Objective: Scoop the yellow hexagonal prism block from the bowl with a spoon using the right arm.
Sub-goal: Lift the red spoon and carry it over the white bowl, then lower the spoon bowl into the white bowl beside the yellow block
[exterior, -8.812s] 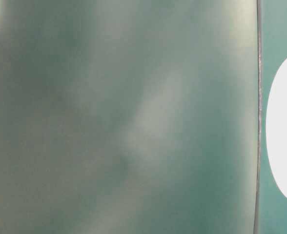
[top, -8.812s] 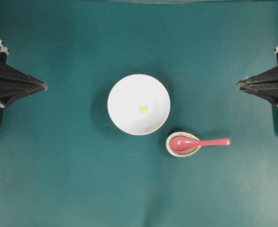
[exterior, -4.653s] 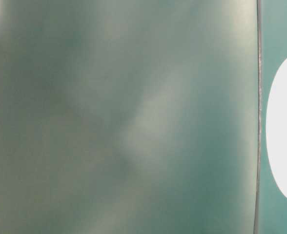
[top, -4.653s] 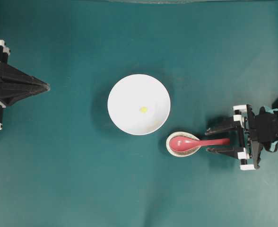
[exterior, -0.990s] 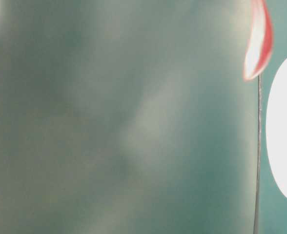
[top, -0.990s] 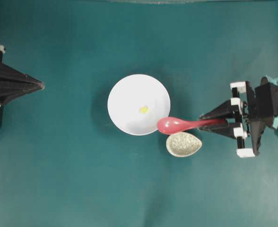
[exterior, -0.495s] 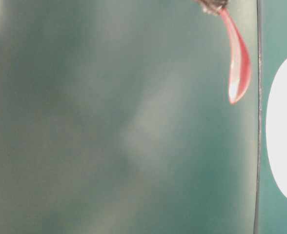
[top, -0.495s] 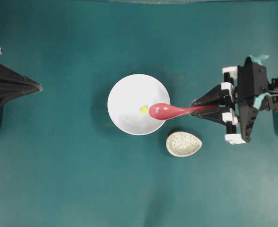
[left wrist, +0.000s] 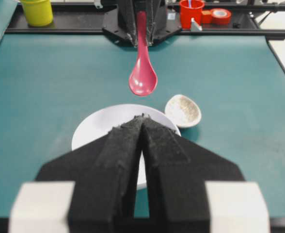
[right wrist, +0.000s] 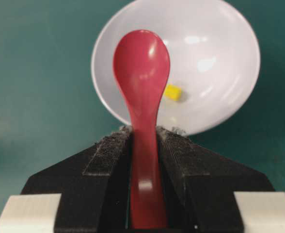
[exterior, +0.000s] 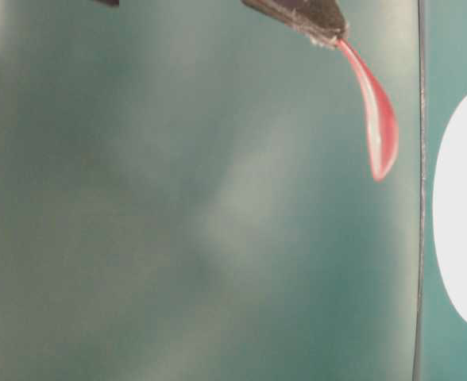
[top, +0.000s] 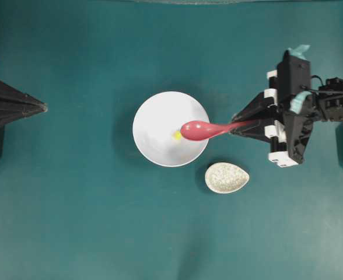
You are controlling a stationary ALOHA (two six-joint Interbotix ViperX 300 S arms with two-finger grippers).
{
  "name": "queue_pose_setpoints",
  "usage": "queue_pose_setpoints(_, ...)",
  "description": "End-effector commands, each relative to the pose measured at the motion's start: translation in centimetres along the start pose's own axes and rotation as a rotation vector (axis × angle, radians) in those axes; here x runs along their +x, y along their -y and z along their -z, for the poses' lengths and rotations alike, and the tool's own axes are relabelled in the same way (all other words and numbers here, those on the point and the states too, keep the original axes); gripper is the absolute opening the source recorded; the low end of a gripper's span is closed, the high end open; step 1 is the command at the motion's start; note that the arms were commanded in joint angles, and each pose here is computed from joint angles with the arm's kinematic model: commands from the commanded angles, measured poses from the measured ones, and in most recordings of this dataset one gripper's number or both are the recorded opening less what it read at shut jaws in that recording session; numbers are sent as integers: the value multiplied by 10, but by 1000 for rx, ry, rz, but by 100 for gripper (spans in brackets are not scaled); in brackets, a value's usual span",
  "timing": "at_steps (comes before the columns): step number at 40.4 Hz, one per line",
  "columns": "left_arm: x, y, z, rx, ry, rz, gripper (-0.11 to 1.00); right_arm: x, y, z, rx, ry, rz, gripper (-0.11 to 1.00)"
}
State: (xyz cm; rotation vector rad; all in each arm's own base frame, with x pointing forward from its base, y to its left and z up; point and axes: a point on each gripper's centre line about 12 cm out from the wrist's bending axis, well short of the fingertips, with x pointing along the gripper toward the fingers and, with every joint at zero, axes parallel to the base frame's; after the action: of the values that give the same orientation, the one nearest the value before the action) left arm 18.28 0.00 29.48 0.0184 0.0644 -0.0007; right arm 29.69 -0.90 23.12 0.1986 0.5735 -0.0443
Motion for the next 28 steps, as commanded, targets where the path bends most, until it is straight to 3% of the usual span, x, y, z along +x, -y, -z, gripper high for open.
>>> queue_pose_setpoints(1,4,-1,-6,7,3,-3,2,1,-1,-15,7,-5,-9,23)
queue_pose_setpoints(28,4,-4,-4,5,-3,-20,2,48,11,-41,129,-380,-43,23)
